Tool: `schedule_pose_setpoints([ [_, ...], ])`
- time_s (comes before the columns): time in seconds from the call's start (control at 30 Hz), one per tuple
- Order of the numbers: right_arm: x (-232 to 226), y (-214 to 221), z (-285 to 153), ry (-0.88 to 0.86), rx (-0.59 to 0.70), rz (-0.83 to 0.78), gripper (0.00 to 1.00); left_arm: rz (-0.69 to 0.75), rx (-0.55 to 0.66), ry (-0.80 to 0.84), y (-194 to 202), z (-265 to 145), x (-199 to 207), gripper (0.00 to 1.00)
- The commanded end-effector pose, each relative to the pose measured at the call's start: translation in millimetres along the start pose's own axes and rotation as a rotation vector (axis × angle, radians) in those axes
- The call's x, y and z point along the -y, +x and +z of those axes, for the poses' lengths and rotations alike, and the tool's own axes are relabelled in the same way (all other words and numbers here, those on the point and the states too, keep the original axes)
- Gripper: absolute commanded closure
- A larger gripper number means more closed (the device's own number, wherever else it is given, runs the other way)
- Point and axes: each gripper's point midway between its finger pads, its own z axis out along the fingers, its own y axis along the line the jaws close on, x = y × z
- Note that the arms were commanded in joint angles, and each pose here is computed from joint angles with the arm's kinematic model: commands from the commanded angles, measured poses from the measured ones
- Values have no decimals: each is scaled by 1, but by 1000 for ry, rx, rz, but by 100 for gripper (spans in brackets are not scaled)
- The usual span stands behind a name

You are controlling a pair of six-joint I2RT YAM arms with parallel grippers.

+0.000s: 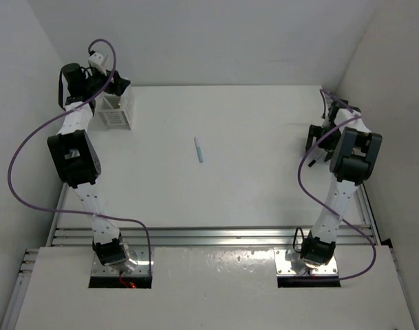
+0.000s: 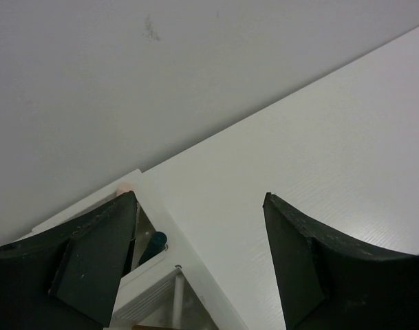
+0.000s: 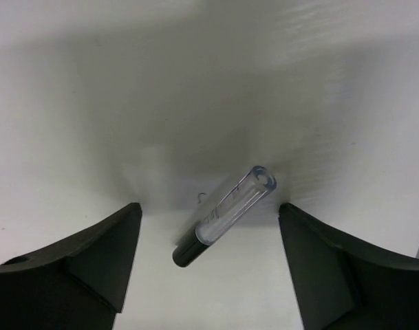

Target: Organize the makeup

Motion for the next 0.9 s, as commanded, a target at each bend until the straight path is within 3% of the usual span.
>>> schedule_pose_setpoints([
  [0.0, 4, 4, 0, 21, -27, 0, 21, 58, 68, 5, -49, -14, 5, 20],
  [0.2, 2, 33, 6, 58, -86, 44, 37, 49, 68, 5, -49, -14, 6, 20],
  [0.4, -3, 54, 7, 69, -114, 62, 68, 45, 75, 15, -53, -14, 7, 20],
  [0.43, -4, 52, 9, 69, -108, 64, 79, 45, 76, 24, -54, -14, 9, 20],
  [0.53, -5, 49, 10, 61, -118, 65, 100, 46, 79, 47, -54, -14, 13, 20],
  [0.6, -14, 43, 7, 29, -100, 41, 100, 70, 76, 92, -61, -15, 27, 21],
  [0.73, -70, 10, -24, -113, 69, -182, 100, 122, 73, 199, -74, -15, 59, 22],
  [0.77, -86, -19, -54, -137, 221, -226, 100, 133, 73, 229, -76, -14, 68, 22],
  [0.83, -151, -28, -81, -293, 333, -347, 100, 165, 83, 336, -89, -13, 106, 22],
  [0.87, -181, -63, -123, -361, 555, -393, 100, 166, 92, 374, -92, -12, 120, 22],
])
